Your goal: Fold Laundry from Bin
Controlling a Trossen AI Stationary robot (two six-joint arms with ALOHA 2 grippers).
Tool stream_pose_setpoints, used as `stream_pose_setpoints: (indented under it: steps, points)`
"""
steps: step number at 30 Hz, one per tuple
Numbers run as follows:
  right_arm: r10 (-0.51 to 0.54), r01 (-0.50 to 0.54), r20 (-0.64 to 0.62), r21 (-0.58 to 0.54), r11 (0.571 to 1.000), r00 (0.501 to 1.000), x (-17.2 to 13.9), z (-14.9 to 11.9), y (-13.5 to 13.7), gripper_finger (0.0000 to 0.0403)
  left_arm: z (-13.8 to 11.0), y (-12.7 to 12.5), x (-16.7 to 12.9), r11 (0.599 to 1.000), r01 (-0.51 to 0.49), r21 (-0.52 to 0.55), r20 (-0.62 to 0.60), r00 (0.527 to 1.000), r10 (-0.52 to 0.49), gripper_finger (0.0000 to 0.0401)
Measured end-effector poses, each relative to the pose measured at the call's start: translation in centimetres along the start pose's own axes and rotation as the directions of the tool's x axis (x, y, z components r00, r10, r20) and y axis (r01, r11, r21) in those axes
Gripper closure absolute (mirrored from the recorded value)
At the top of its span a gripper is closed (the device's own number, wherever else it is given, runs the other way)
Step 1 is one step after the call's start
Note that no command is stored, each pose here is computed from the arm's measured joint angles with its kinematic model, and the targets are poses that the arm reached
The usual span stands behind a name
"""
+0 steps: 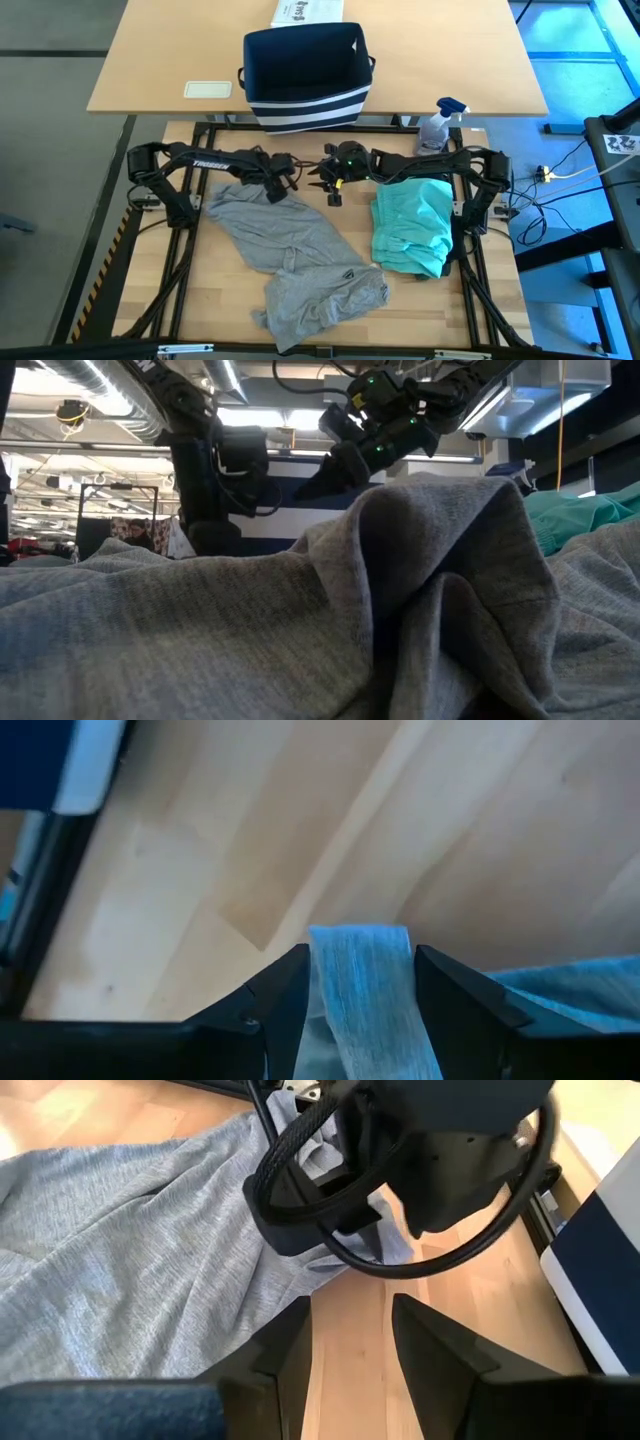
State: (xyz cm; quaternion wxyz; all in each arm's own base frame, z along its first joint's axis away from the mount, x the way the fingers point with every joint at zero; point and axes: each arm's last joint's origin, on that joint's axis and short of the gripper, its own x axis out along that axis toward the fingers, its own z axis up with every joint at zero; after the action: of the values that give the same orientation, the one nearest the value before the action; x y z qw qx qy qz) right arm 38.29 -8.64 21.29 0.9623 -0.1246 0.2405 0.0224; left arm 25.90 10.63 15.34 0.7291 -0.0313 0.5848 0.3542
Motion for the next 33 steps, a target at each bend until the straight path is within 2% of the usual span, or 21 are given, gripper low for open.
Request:
stream_pose_setpoints:
  steps: [4,11,19,23,28,33]
  points:
    - [0.002,-0.002,-0.004,0.003,1.000,1.000,0.0,0.0,0.0,0.0263,0.6,0.3,-0.6,1.000,-0.024,0.018,-0.006,1.000,0.024,0.0237]
    - [0.002,-0.002,-0.006,0.003,1.000,1.000,0.0,-0.1,0.0,0.0263,0.8,1.0,-0.7,1.000,-0.004,0.012,-0.035,0.999,0.004,0.0266]
    - [0.002,-0.002,-0.006,0.022,1.000,1.000,0.0,-0.1,0.0,0.0263,0.7,0.8,-0.7,0.994,0.108,0.001,-0.058,0.993,-0.107,0.0270]
    - [0.002,-0.002,-0.006,0.022,1.000,1.000,0.0,-0.1,0.0,0.0263,0.7,0.3,-0.8,0.994,0.105,0.015,-0.052,0.993,-0.104,0.0270]
    - [0.002,-0.002,-0.005,0.022,1.000,1.000,0.0,-0.1,0.0,0.0263,0.6,0.7,-0.8,1.000,0.009,0.023,-0.048,0.999,-0.008,0.0270]
    - [0.002,-0.002,-0.006,0.023,1.000,1.000,0.0,-0.1,0.0,0.0263,0.7,1.1,-0.6,0.999,0.046,0.002,-0.059,0.997,-0.046,0.0272]
